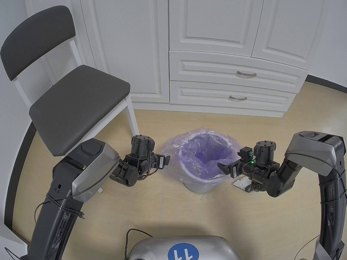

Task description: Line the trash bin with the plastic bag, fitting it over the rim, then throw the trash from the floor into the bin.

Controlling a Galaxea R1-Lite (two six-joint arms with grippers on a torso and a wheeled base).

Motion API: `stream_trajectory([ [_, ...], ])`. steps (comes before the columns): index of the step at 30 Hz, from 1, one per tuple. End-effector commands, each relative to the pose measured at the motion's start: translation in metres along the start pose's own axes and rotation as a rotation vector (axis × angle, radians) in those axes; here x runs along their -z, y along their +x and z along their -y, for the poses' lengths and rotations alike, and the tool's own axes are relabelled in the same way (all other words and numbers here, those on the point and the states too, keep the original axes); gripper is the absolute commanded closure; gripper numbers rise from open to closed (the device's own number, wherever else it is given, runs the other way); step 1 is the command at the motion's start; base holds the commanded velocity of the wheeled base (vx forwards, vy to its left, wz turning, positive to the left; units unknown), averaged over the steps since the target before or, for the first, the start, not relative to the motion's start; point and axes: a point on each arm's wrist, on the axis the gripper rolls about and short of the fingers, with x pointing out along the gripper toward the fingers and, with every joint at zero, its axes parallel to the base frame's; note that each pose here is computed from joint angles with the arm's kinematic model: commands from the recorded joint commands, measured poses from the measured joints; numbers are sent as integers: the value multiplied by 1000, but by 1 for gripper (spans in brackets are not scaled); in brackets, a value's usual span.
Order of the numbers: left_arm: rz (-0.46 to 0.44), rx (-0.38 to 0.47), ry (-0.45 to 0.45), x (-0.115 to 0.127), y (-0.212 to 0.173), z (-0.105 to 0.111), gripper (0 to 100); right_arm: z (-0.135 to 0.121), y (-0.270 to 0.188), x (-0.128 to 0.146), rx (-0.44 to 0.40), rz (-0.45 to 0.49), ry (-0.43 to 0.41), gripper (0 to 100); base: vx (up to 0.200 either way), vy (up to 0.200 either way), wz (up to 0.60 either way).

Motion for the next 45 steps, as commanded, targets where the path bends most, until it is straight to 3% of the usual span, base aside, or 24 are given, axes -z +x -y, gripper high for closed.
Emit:
stream_trajectory([
  [1,-10,-14,-5,6,9,-8,0,12,-28,-29,14,49,-20,0,0,0,0],
  [5,-30,-19,-6,5,14,-10,0,25,-35,-29,13,45,-25,0,0,0,0],
  [9,-50,-19,-4,10,18,-9,0,42,-37,-15,28,-61,-54,0,0,0,0],
  [10,-65,-18,-1,13,20,-7,0,48,-35,-5,22,-128,-70,0,0,0,0],
  [22,-128,-20,6,18,42,-6,0,63,18,65,-4,-313,-39,0,0,0,0],
  [32,-199,3,9,22,41,-9,0,70,42,54,-114,-380,-1,0,0,0,0],
  [38,-208,29,4,20,40,-11,0,87,73,43,-125,-391,-79,0,0,0,0],
  [42,-211,26,2,19,39,-11,0,89,67,39,-153,-458,-101,0,0,0,0],
  [45,-210,27,3,18,39,-10,0,95,33,23,-169,-496,-133,0,0,0,0],
])
